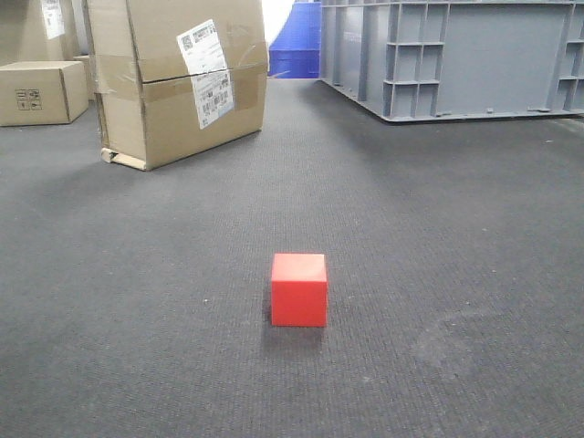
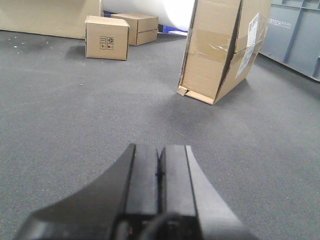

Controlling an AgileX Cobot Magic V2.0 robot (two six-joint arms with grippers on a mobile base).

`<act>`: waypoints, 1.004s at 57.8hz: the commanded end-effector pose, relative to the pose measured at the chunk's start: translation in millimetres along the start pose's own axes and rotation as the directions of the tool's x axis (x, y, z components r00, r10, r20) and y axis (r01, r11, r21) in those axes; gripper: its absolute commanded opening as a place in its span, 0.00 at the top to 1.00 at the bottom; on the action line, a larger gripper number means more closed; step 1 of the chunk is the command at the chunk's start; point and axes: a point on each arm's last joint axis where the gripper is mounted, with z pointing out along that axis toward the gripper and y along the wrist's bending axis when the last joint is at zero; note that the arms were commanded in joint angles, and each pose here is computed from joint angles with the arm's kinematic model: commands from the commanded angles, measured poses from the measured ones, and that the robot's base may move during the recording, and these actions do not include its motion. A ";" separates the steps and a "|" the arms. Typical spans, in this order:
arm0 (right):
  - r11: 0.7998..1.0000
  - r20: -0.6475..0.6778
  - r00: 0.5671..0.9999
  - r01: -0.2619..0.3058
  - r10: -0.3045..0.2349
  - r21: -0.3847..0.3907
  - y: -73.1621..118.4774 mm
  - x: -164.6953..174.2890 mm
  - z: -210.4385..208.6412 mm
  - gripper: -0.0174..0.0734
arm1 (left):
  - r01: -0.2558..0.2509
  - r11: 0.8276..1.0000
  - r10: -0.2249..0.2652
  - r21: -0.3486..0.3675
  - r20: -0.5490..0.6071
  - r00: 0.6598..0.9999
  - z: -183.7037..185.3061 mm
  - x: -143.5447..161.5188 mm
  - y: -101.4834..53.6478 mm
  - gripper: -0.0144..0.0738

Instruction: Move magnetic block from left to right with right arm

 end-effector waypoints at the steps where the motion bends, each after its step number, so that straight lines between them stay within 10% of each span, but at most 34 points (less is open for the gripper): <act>1: 0.999 0.139 0.990 -0.032 0.030 0.007 -1.0 -9.9 -3.3 0.75 | 0.011 1.000 -0.010 -0.003 0.081 0.997 -0.4 -4.6 0.5 0.98; 58: 1.000 0.127 0.992 -0.016 0.017 -0.011 0.6 7.4 -7.9 0.75 | 0.011 1.000 -0.010 -0.003 0.081 0.997 -0.4 -4.6 0.5 0.98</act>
